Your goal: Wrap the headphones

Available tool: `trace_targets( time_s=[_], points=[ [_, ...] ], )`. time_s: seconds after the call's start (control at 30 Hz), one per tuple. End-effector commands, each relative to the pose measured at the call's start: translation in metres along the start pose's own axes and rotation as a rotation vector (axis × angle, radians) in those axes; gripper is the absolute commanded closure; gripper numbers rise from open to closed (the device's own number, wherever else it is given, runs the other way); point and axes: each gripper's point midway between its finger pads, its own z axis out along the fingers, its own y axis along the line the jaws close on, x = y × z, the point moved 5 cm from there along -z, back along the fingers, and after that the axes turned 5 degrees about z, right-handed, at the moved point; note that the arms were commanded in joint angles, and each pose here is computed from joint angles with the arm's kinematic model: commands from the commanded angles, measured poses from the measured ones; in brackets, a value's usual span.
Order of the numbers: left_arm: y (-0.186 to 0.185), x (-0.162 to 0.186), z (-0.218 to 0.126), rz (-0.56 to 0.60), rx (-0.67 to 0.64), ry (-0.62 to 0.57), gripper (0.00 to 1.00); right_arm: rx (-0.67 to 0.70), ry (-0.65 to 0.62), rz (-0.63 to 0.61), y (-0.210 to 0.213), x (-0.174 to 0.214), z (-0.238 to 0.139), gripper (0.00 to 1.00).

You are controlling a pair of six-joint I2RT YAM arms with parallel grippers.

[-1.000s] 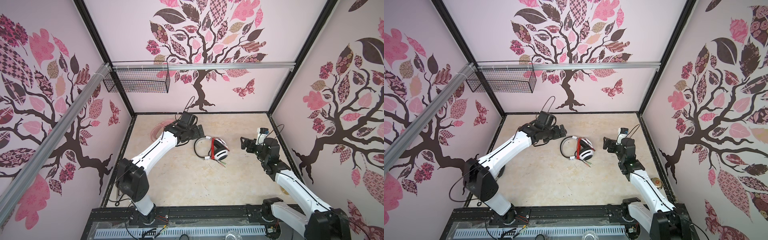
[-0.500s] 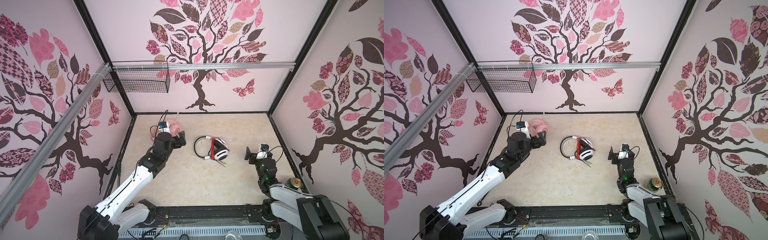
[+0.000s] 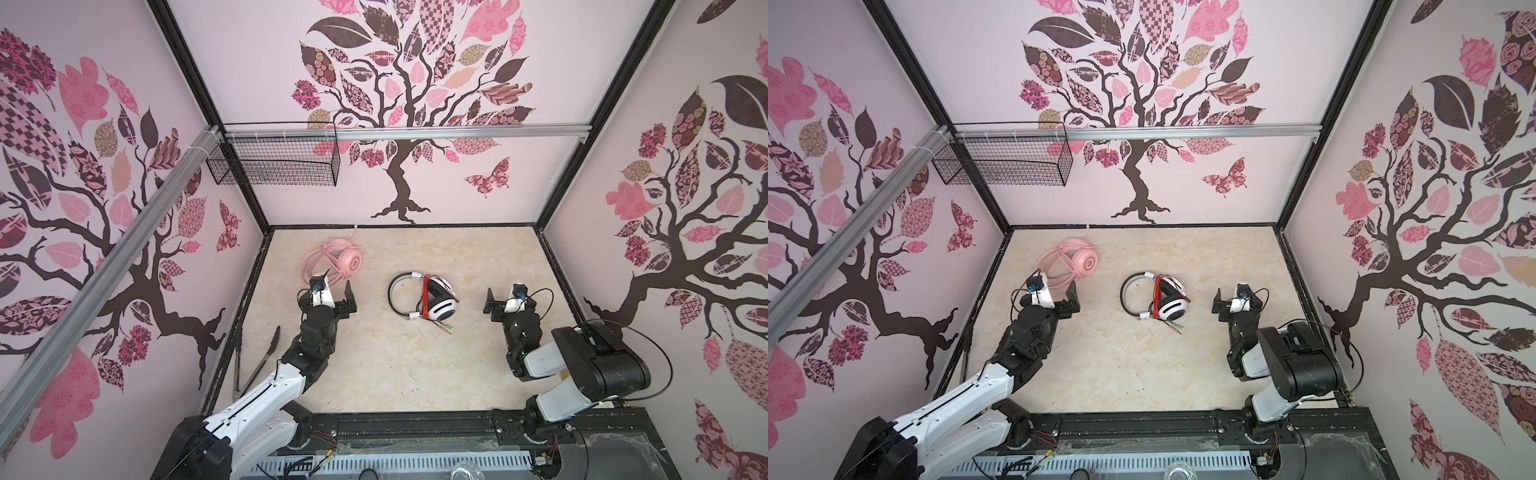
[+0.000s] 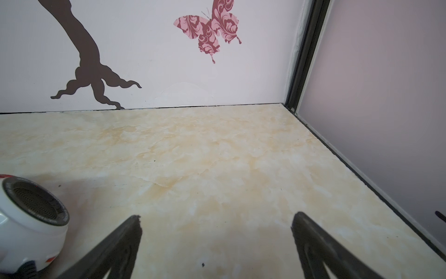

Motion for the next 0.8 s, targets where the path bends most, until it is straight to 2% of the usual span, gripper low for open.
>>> trace_targets(
  time_s=[0.0,0.07,0.23,0.33,0.43,0.5,0.57,0.6,0.63,0.67,0.7,0.77],
  points=[
    [0.02,-0.006,-0.001,0.121,-0.159,-0.084,0.03,0.013,-0.001,0.006,0.001,-0.005,0.012,0.0],
    [0.031,0.003,0.004,0.142,-0.198,-0.066,0.03,-0.004,0.05,0.02,0.0,-0.002,0.022,0.0],
    [0.075,0.04,0.023,0.002,-0.229,-0.018,0.03,-0.009,0.058,0.021,0.0,-0.002,0.022,0.0],
    [0.09,0.053,0.04,-0.021,-0.231,-0.009,0.03,-0.008,0.06,0.021,-0.001,-0.001,0.023,0.0],
    [0.091,0.057,0.052,0.006,-0.219,0.049,0.03,-0.01,0.064,0.02,-0.001,-0.001,0.023,0.01],
    [0.097,0.069,0.061,-0.015,-0.235,0.035,0.03,-0.01,0.062,0.022,-0.001,-0.002,0.024,0.0],
    [0.089,0.078,0.078,0.027,-0.174,0.018,0.03,-0.013,0.066,0.022,0.0,-0.001,0.024,0.01],
    [0.086,0.076,0.083,0.032,-0.156,0.047,0.03,-0.013,0.067,0.023,-0.001,-0.001,0.024,0.0],
    [0.082,0.081,0.09,0.043,-0.133,0.16,0.03,-0.014,0.068,0.023,-0.001,-0.001,0.024,0.01],
    [0.084,0.084,0.097,0.039,-0.117,0.198,0.03,-0.015,0.07,0.023,0.0,-0.001,0.024,0.01],
    [0.087,0.082,0.098,0.01,-0.097,0.146,0.03,-0.015,0.071,0.023,0.0,0.0,0.024,0.01],
    [0.087,0.083,0.097,0.019,-0.096,0.187,0.03,-0.015,0.07,0.023,-0.001,-0.001,0.025,0.0]
  ],
)
